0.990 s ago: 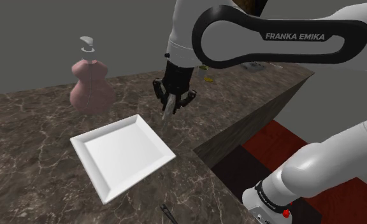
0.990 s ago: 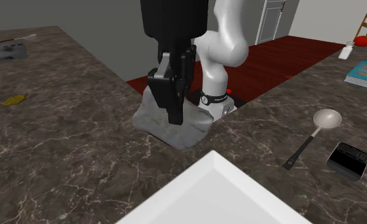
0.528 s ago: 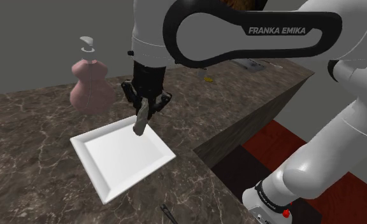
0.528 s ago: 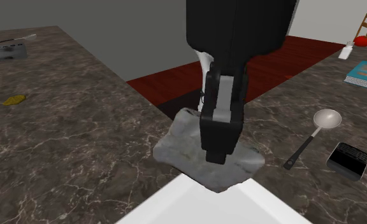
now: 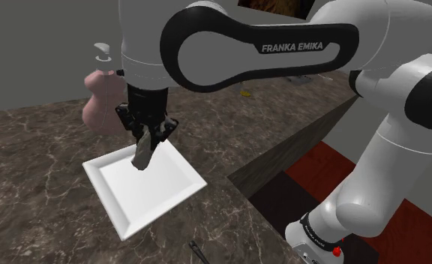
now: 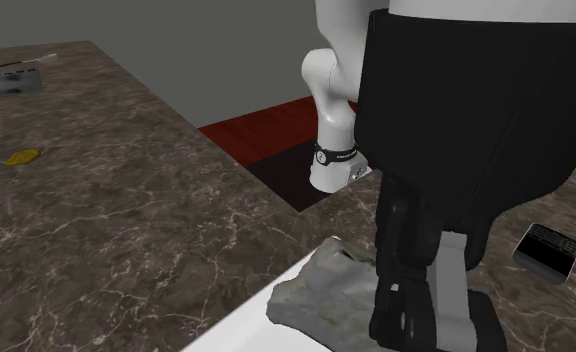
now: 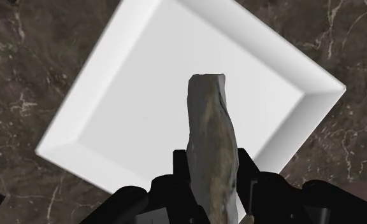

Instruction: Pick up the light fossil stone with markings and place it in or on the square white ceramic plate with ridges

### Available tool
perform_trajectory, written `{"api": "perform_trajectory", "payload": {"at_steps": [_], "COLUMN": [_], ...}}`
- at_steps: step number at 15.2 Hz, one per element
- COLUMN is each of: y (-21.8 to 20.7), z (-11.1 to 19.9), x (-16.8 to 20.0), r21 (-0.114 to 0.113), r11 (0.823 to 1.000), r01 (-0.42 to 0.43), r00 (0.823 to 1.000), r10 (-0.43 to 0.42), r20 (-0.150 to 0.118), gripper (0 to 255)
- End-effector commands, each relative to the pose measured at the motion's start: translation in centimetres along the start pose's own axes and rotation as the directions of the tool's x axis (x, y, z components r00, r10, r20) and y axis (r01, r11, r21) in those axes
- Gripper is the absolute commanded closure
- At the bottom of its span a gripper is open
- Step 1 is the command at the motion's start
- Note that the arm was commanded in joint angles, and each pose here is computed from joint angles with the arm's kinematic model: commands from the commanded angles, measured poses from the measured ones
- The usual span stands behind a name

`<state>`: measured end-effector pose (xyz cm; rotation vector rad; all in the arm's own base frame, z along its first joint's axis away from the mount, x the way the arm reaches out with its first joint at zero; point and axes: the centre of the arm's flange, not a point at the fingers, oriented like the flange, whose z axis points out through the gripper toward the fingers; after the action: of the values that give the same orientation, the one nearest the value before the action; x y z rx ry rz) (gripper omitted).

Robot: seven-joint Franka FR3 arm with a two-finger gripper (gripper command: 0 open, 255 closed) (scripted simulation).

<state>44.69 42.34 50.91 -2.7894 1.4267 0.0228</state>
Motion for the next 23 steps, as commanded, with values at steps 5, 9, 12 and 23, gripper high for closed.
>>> {"api": "perform_trajectory", "payload": {"at_steps": [5, 9, 12, 23], "y": [0.0, 0.0, 0.0, -0.1], "z": [3.1, 5.2, 7.0, 7.1], "x": [0.0, 0.1, 0.1, 0.0], "r21": [0.001, 0.001, 0.001, 0.001], "r11": [1.000, 1.000, 1.000, 1.000], "r01": [0.000, 0.000, 0.000, 0.000], "r00": [1.000, 1.000, 1.000, 1.000], "r10": [0.000, 0.000, 0.000, 0.000], "r20": [0.000, 0.000, 0.000, 0.000], "gripper": [255, 255, 255, 0]}}
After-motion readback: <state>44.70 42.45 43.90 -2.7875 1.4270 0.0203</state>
